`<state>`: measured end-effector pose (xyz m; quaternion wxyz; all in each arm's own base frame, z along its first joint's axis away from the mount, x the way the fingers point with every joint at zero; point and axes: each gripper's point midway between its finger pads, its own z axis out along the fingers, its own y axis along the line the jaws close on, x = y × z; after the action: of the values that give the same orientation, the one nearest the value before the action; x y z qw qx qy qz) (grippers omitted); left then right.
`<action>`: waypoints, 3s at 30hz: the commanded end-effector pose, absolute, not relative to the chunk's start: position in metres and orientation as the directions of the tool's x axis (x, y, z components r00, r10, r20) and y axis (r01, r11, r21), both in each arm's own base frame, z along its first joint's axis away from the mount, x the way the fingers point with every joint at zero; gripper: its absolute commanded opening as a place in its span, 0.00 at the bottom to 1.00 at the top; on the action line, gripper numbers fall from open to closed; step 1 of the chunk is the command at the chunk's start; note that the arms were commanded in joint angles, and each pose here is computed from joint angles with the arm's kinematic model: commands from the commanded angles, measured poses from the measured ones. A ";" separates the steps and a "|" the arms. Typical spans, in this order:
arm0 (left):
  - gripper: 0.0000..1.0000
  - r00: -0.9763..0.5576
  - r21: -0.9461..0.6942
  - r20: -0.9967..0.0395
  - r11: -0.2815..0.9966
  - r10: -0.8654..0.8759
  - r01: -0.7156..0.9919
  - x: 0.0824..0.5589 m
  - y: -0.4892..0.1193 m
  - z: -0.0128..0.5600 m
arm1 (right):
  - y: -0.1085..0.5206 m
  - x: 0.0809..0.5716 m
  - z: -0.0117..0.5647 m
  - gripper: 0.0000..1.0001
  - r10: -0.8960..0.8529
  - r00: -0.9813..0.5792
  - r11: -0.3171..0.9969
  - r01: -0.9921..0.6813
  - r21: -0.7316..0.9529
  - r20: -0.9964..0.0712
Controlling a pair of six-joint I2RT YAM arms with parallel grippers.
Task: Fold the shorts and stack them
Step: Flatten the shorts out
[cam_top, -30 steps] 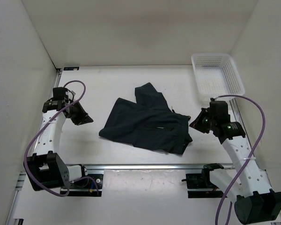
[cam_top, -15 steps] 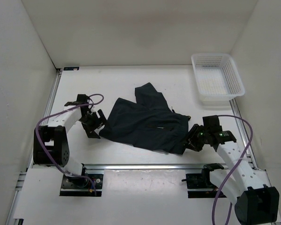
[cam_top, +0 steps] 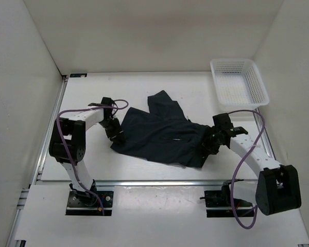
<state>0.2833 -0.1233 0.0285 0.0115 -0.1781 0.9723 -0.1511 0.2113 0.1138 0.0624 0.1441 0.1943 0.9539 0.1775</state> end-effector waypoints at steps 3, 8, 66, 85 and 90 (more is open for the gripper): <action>0.10 -0.948 -0.336 -0.014 0.894 -0.319 -0.296 0.295 -0.134 0.043 | 0.127 0.232 0.067 0.42 0.357 -0.892 0.892 0.236 0.386 -0.279; 0.10 -0.947 -0.351 -0.042 0.892 -0.319 -0.285 0.298 -0.135 0.055 | 0.132 0.236 0.072 0.00 0.341 -0.888 0.901 0.215 0.377 -0.308; 0.93 -0.967 -0.036 -0.095 0.972 -0.235 -0.233 0.290 -0.102 0.047 | 0.104 0.221 0.106 0.00 0.296 -0.863 0.940 0.186 0.287 -0.410; 0.10 -0.981 -0.144 -0.028 0.972 -0.192 -0.186 0.273 -0.116 0.038 | 0.102 0.219 0.105 0.00 0.295 -0.864 0.942 0.192 0.275 -0.408; 0.47 -0.952 -0.077 -0.124 0.960 -0.279 -0.271 0.287 -0.083 0.055 | 0.102 0.219 0.105 0.00 0.295 -0.864 0.942 0.192 0.275 -0.408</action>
<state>0.2689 -0.1035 0.0302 0.0085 -0.1082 0.9932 -0.0412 0.2089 0.1004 0.0915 0.2052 0.1353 0.9628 0.1120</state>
